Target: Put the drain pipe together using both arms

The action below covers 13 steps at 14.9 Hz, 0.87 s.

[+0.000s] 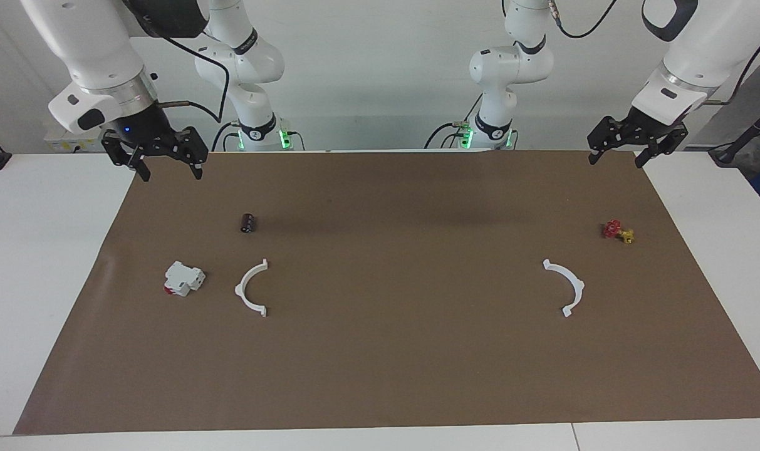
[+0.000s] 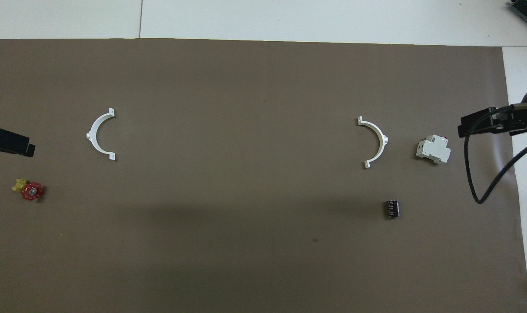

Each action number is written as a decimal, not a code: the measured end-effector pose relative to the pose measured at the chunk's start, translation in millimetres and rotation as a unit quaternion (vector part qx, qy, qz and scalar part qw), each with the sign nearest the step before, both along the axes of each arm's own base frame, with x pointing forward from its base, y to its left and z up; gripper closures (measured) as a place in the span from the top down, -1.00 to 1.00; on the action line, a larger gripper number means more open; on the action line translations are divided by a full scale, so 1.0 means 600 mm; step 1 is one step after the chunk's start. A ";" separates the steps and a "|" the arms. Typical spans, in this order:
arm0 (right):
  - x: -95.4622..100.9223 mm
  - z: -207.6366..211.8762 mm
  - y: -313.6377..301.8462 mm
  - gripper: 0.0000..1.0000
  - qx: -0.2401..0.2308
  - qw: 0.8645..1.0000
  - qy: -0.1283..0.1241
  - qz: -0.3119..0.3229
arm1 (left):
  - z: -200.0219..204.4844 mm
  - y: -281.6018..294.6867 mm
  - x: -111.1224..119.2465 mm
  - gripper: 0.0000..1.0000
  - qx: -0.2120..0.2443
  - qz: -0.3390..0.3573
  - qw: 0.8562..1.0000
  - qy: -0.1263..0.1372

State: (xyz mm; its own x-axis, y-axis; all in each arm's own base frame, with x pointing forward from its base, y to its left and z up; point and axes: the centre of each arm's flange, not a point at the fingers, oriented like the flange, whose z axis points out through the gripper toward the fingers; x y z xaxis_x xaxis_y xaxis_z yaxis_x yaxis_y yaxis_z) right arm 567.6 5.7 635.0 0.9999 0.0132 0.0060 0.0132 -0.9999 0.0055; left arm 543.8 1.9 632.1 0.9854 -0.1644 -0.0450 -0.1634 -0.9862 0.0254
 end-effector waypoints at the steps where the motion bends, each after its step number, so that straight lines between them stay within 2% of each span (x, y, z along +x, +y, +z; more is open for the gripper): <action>1: 0.000 0.000 -0.002 1.00 0.000 1.000 0.000 -0.001 | 0.000 0.000 0.000 1.00 0.000 0.000 1.000 0.000; 13: -0.001 -0.002 0.001 1.00 0.000 1.000 0.002 0.001 | 0.000 0.000 0.000 1.00 0.000 0.000 1.000 0.000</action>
